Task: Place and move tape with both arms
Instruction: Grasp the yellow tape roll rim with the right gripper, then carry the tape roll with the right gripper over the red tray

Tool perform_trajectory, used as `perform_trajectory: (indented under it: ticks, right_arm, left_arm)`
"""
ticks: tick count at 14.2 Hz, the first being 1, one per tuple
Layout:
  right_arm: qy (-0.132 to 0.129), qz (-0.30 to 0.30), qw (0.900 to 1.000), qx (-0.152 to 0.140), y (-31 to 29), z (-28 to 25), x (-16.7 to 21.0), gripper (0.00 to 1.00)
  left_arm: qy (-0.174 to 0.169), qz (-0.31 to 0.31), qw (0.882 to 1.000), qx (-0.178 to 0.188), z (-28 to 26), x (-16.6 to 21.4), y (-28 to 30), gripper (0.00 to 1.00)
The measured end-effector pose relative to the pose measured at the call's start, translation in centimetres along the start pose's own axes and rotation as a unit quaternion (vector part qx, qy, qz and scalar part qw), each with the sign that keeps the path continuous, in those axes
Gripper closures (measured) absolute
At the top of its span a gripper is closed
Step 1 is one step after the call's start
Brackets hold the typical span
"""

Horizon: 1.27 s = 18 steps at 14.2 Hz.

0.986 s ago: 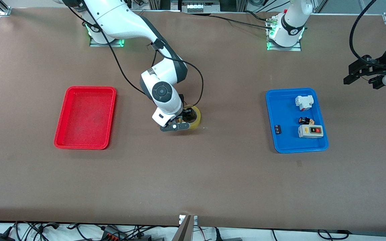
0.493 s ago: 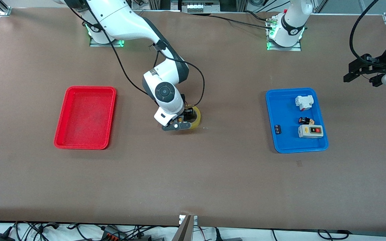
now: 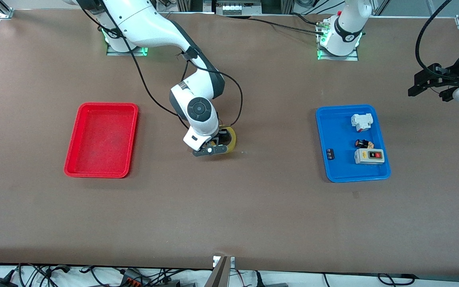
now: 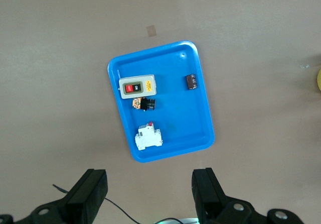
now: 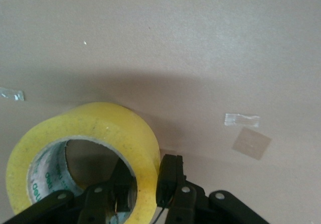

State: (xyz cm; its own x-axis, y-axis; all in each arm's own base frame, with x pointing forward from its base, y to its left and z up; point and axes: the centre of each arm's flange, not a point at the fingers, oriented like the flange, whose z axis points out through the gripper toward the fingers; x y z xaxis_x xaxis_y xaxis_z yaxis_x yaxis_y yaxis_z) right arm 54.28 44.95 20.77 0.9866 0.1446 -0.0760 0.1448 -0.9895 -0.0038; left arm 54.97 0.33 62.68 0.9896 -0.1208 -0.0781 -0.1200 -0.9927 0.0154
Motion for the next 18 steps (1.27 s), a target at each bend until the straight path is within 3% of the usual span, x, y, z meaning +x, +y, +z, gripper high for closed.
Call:
perform_trajectory:
  ticks: [3,6,8,10,13,15,18]
  right_arm:
    - [-0.032,0.021,0.999,-0.038,2.5,-4.5,2.0,0.77]
    - [-0.049,0.081,0.992,-0.083,10.0,-11.6,5.2,0.77]
    - [-0.048,0.121,0.988,-0.08,16.5,-15.2,6.8,0.77]
    - [-0.056,0.136,0.988,-0.054,24.7,-17.7,7.8,0.77]
    - [-0.08,0.125,0.989,-0.026,36.0,-18.6,6.6,0.77]
    - [-0.1,0.138,0.985,-0.017,40.4,-17.5,5.1,0.77]
    - [-0.117,0.145,0.981,-0.051,43.5,-13.3,3.7,0.77]
  left_arm:
    - [0.0,-0.033,0.999,0.0,0.0,0.0,-0.1,0.0]
    - [-0.001,-0.043,0.999,0.0,0.1,0.0,-0.4,0.0]
    - [-0.002,-0.047,0.999,-0.003,0.2,0.1,-0.6,0.0]
    - [-0.002,-0.049,0.999,-0.005,0.2,0.0,-0.8,0.0]
    - [-0.002,-0.051,0.999,-0.005,0.2,0.0,-1.0,0.0]
    - [-0.002,-0.052,0.999,-0.005,0.3,0.0,-1.2,0.0]
    - [-0.002,-0.054,0.999,-0.006,0.3,0.0,-1.3,0.0]
